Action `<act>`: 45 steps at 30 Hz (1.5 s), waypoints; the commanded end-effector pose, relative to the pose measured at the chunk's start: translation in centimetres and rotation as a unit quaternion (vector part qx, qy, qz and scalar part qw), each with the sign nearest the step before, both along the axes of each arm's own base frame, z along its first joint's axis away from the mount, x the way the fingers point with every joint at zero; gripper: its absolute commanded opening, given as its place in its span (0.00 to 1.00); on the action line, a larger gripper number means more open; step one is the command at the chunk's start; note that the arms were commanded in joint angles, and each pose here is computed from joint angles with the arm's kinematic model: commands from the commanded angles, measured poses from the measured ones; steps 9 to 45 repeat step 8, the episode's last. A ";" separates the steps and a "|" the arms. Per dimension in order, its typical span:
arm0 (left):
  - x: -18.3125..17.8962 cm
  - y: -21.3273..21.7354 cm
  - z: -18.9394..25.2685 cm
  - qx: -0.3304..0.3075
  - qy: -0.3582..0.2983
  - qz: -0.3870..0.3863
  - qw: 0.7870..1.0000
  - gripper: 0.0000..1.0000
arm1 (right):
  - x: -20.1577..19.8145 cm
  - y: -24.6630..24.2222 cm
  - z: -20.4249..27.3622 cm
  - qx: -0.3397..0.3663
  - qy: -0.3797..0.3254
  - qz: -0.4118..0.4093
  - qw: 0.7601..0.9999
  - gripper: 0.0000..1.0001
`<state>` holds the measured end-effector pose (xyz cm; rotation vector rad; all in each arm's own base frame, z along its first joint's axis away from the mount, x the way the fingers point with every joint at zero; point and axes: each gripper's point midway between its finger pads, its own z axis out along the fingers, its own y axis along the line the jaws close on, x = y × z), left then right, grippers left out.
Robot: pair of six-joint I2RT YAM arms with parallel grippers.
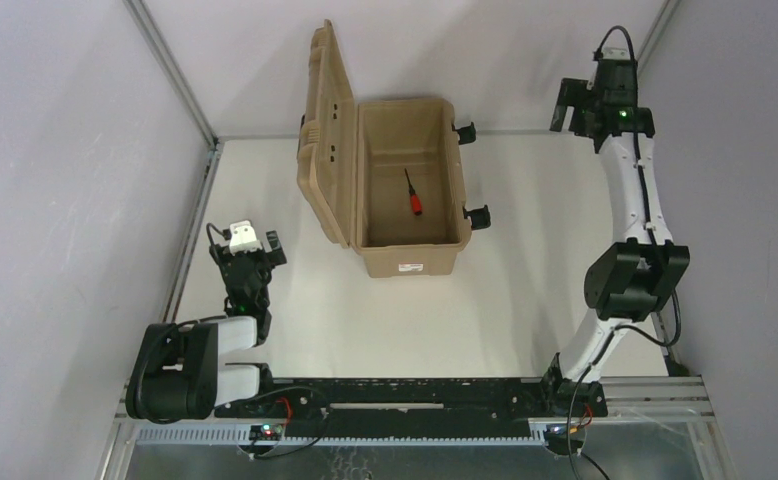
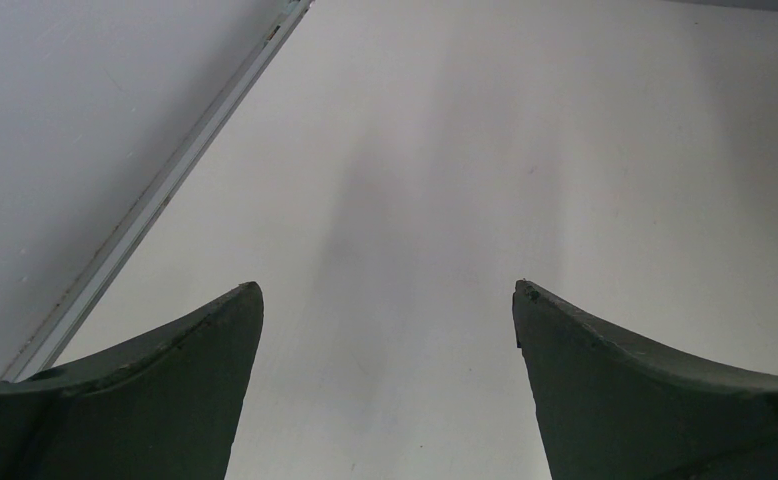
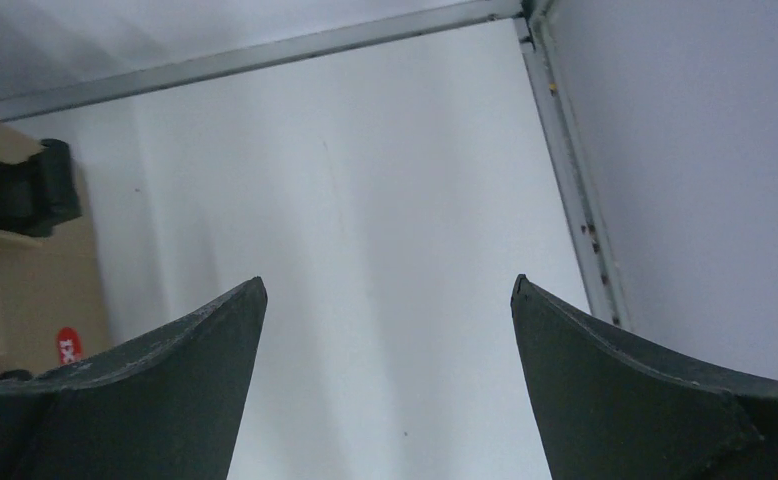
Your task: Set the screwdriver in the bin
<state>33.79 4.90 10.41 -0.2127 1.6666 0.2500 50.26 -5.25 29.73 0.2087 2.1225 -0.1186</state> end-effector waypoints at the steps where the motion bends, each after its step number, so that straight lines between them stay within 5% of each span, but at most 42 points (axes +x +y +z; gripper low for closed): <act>1: 1.4 0.0 3.1 -0.001 -0.049 -0.003 0.999 1.00 | -0.7 -0.9 2.7 -0.028 -0.040 0.004 0.999 1.00; 45: 1.4 0.0 3.1 -0.001 -0.049 -0.003 0.999 1.00 | -1.1 -0.6 3.0 -0.024 -0.047 0.012 0.999 1.00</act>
